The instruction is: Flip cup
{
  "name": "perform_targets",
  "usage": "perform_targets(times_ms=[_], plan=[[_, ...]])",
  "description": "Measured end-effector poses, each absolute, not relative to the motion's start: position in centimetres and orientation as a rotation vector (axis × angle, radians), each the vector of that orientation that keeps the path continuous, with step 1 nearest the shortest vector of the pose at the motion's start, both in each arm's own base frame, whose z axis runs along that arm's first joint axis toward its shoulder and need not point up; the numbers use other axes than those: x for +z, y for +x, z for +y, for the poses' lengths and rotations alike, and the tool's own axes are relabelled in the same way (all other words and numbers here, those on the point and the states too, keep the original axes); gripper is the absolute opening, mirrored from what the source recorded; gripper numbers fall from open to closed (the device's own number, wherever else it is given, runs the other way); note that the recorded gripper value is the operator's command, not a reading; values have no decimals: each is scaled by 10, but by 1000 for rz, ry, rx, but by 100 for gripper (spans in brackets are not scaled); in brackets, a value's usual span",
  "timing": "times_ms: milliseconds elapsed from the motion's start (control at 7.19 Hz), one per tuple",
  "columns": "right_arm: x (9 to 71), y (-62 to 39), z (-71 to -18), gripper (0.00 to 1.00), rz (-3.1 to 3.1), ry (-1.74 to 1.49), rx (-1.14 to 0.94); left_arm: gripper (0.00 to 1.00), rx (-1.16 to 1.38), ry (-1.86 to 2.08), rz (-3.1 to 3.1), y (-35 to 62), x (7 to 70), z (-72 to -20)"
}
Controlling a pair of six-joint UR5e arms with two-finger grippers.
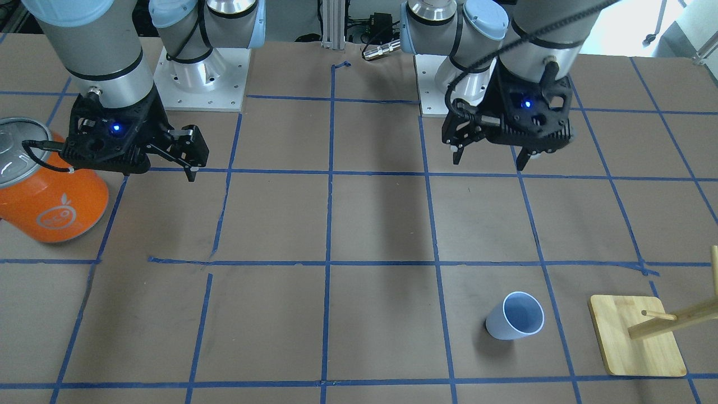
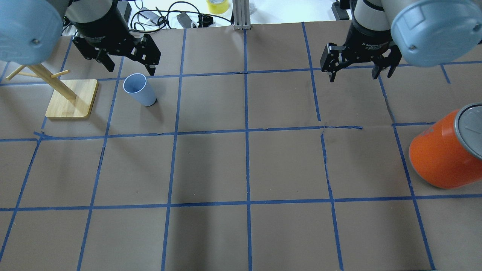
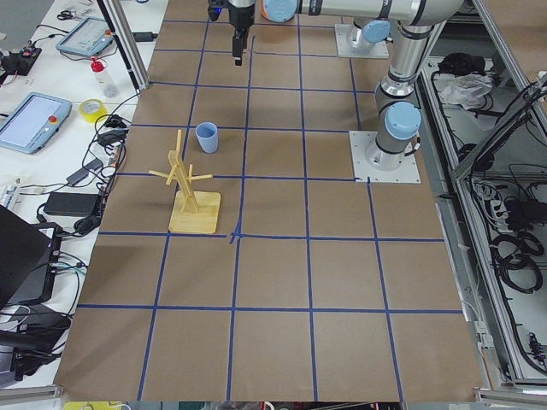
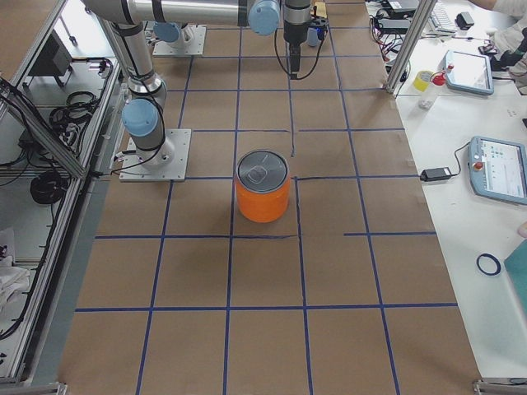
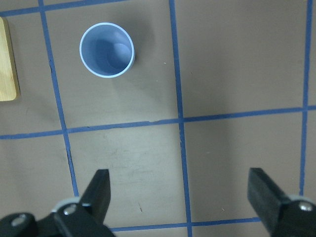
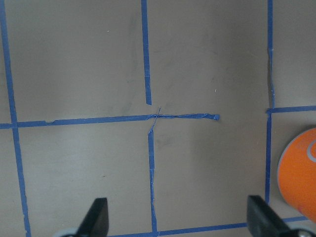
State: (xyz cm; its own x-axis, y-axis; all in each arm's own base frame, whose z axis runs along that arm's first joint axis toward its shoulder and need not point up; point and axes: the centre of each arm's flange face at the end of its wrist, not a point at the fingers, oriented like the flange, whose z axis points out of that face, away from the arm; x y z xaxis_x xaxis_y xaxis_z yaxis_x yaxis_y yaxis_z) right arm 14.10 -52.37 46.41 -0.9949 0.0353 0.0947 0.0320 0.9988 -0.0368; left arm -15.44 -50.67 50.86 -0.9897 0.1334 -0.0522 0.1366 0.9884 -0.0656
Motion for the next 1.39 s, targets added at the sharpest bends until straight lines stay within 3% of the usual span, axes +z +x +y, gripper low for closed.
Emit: perform_targets(times_ms=[417, 1391], plan=[[464, 141, -523, 100, -3044, -51, 51, 98, -54, 200, 3087, -159, 497, -466], [458, 141, -521, 100, -3042, -52, 29, 100, -126, 55, 3126, -140, 513, -482]])
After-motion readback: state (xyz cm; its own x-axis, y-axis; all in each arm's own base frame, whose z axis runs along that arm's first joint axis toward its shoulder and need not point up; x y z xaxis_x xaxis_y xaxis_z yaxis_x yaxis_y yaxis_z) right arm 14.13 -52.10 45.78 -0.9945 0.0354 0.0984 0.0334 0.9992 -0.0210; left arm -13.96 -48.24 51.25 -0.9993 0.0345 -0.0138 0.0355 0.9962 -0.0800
